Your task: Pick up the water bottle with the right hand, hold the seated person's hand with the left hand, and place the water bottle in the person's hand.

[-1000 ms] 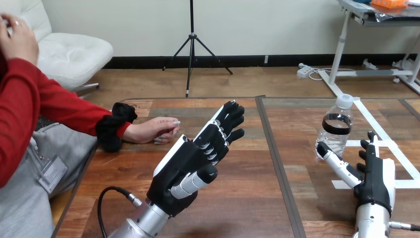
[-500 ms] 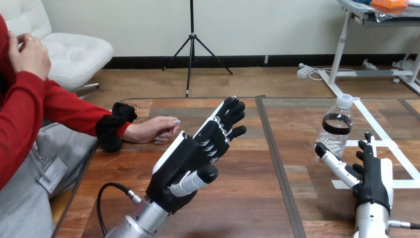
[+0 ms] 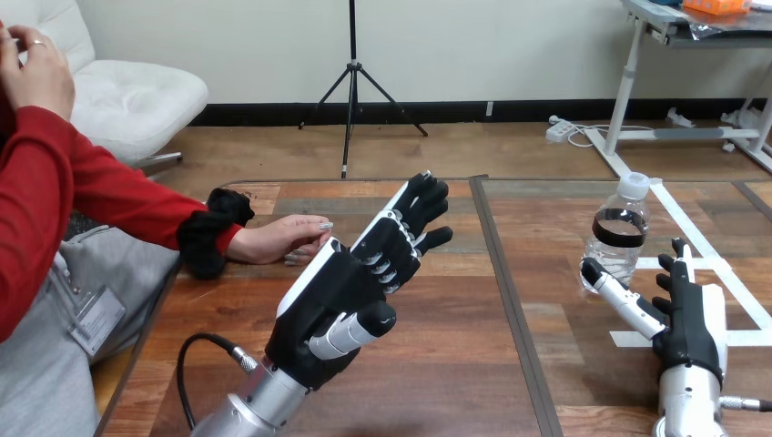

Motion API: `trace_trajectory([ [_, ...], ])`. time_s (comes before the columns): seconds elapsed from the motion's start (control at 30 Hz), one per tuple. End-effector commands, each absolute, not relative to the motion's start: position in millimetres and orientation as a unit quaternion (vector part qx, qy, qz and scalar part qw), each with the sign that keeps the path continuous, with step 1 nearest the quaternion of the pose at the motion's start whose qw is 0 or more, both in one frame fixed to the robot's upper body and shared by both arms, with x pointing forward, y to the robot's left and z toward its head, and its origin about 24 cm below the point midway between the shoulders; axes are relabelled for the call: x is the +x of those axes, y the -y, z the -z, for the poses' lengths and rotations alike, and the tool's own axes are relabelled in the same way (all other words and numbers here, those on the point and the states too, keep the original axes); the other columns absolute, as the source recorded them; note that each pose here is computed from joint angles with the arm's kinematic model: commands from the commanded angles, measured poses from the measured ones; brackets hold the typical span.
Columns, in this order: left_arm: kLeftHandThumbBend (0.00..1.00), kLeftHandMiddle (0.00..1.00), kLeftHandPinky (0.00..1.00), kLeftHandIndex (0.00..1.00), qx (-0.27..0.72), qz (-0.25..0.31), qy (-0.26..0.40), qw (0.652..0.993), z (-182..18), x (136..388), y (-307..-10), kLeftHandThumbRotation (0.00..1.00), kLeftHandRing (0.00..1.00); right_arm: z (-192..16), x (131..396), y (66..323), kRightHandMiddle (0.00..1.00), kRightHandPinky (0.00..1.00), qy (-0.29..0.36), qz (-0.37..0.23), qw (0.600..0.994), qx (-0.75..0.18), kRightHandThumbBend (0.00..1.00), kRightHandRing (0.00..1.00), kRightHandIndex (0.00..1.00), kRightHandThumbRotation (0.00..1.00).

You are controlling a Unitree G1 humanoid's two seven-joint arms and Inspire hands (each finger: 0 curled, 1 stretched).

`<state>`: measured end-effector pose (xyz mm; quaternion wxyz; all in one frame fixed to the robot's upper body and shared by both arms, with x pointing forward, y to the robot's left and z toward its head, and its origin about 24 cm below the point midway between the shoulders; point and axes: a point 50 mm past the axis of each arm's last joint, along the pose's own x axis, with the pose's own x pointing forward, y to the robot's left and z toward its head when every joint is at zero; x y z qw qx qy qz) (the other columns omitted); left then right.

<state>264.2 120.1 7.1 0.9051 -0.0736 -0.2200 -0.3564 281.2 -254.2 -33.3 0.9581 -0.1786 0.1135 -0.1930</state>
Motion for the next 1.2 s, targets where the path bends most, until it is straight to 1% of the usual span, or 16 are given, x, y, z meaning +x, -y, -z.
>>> trace_trajectory([
  [0.0, 1.00, 1.00, 0.94, 1.00, -0.069, 0.350, 0.251, 0.900, -18.9, 270.1, -121.7, 0.70, 1.00, 4.7, 308.9, 251.7, 0.96, 0.89, -0.068, 0.185, 0.964, -0.179, 1.00, 0.95, 1.00, 0.52],
  [0.2, 1.00, 1.00, 0.94, 1.00, -0.068, 0.349, 0.251, 0.900, -18.9, 269.6, -123.5, 0.70, 1.00, 3.8, 310.7, 251.4, 0.95, 0.90, -0.071, 0.180, 0.964, -0.181, 1.00, 0.95, 1.00, 0.53],
  [0.5, 1.00, 1.00, 0.94, 1.00, -0.072, 0.351, 0.252, 0.899, -18.9, 269.1, -124.6, 0.69, 1.00, 3.8, 313.8, 249.7, 0.95, 0.90, -0.082, 0.175, 0.964, -0.184, 1.00, 0.95, 1.00, 0.52],
  [0.63, 1.00, 1.00, 0.94, 1.00, -0.074, 0.354, 0.252, 0.898, -18.8, 268.9, -125.1, 0.68, 1.00, 3.7, 315.0, 248.9, 0.95, 0.87, -0.086, 0.173, 0.964, -0.184, 1.00, 0.94, 1.00, 0.52],
  [0.97, 1.00, 1.00, 0.93, 1.00, -0.071, 0.355, 0.256, 0.896, -19.5, 267.4, -126.4, 0.67, 1.00, 1.6, 319.2, 246.8, 0.95, 0.84, -0.092, 0.171, 0.962, -0.194, 1.00, 0.93, 1.00, 0.52],
  [1.17, 1.00, 1.00, 0.93, 1.00, -0.067, 0.354, 0.258, 0.896, -19.3, 266.3, -127.7, 0.68, 1.00, -0.4, 322.1, 245.3, 0.96, 0.83, -0.093, 0.168, 0.962, -0.196, 1.00, 0.92, 1.00, 0.51],
])
